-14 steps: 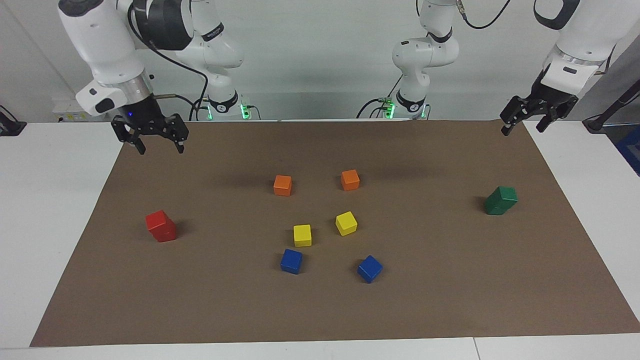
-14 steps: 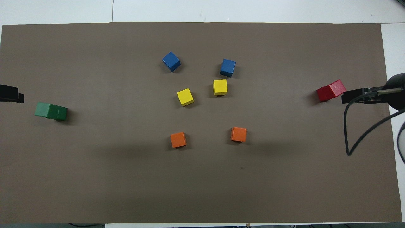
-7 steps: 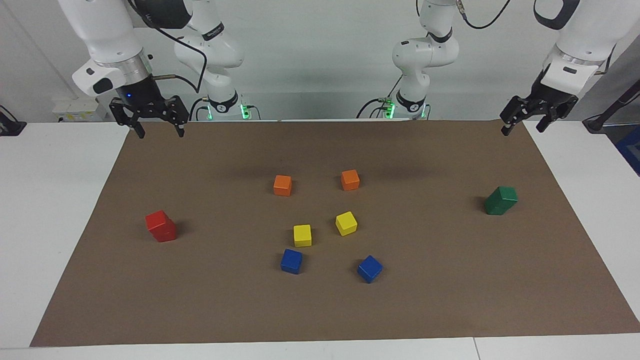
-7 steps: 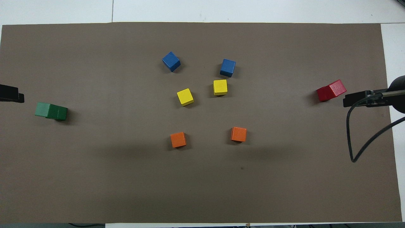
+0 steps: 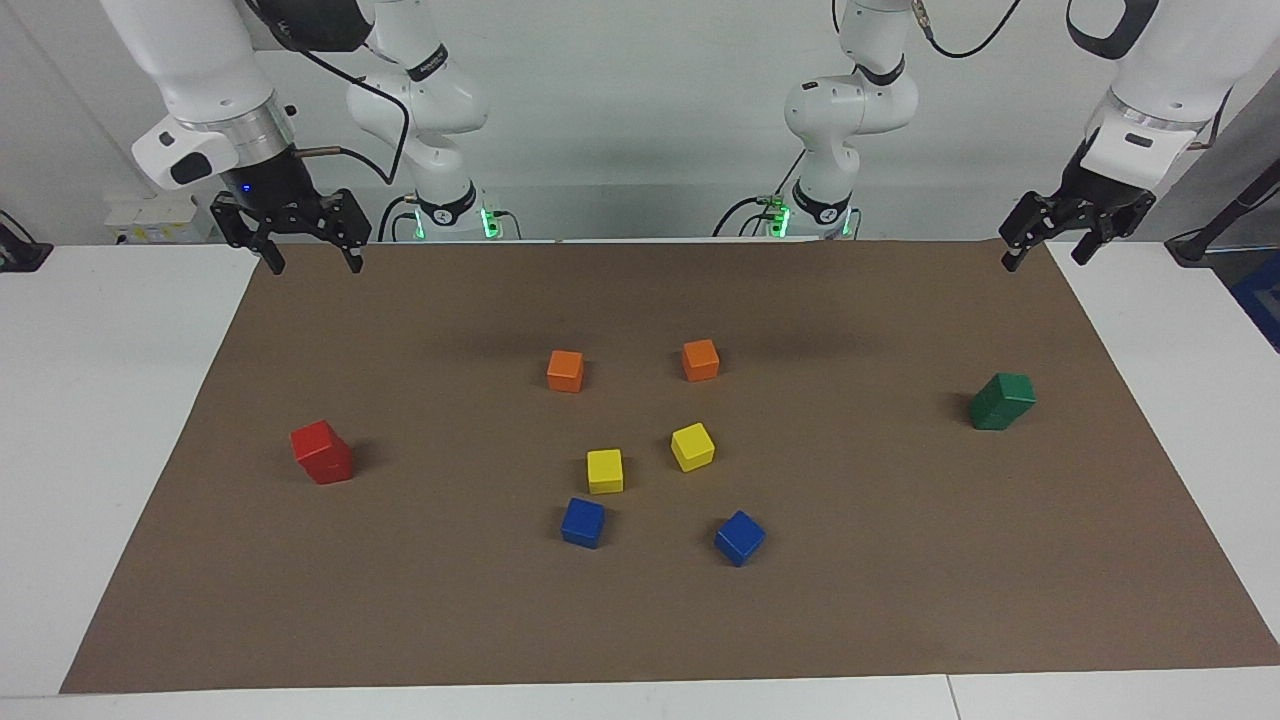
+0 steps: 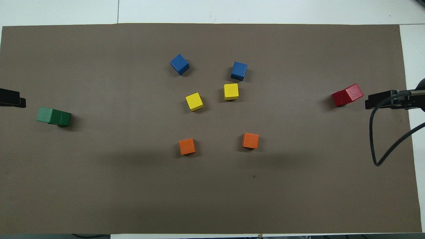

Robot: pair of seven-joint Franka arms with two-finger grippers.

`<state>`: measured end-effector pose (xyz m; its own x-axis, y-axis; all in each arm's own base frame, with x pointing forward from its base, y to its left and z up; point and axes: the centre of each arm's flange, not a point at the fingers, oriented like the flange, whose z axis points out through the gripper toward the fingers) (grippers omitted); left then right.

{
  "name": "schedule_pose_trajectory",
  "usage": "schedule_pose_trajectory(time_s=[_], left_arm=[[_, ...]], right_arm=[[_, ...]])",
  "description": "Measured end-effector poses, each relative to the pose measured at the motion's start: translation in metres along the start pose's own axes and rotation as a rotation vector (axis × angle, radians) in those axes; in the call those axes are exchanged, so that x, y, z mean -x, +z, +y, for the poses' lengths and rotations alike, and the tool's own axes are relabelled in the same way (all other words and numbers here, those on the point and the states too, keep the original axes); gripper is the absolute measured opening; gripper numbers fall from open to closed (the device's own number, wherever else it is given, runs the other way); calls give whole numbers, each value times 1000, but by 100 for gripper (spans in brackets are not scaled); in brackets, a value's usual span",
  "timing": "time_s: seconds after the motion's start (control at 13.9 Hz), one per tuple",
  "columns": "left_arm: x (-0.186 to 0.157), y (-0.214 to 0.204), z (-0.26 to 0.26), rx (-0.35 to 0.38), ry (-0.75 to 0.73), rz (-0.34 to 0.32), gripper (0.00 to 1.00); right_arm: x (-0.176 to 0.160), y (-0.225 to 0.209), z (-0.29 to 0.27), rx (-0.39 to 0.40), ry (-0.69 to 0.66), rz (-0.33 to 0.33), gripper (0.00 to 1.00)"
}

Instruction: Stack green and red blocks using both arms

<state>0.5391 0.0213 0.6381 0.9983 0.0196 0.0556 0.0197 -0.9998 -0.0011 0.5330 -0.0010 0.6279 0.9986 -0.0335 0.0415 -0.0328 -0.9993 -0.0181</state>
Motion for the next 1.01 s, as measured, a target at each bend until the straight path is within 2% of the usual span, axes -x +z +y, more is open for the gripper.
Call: schedule_pose_trajectory(time_s=[0.79, 1.01], left_arm=[[0, -1, 2, 0, 4, 2, 100], [0, -1, 3, 0, 5, 2, 100]], right_arm=[[-10, 0, 13, 3, 25, -8, 100], [-7, 2, 13, 8, 25, -35, 100]])
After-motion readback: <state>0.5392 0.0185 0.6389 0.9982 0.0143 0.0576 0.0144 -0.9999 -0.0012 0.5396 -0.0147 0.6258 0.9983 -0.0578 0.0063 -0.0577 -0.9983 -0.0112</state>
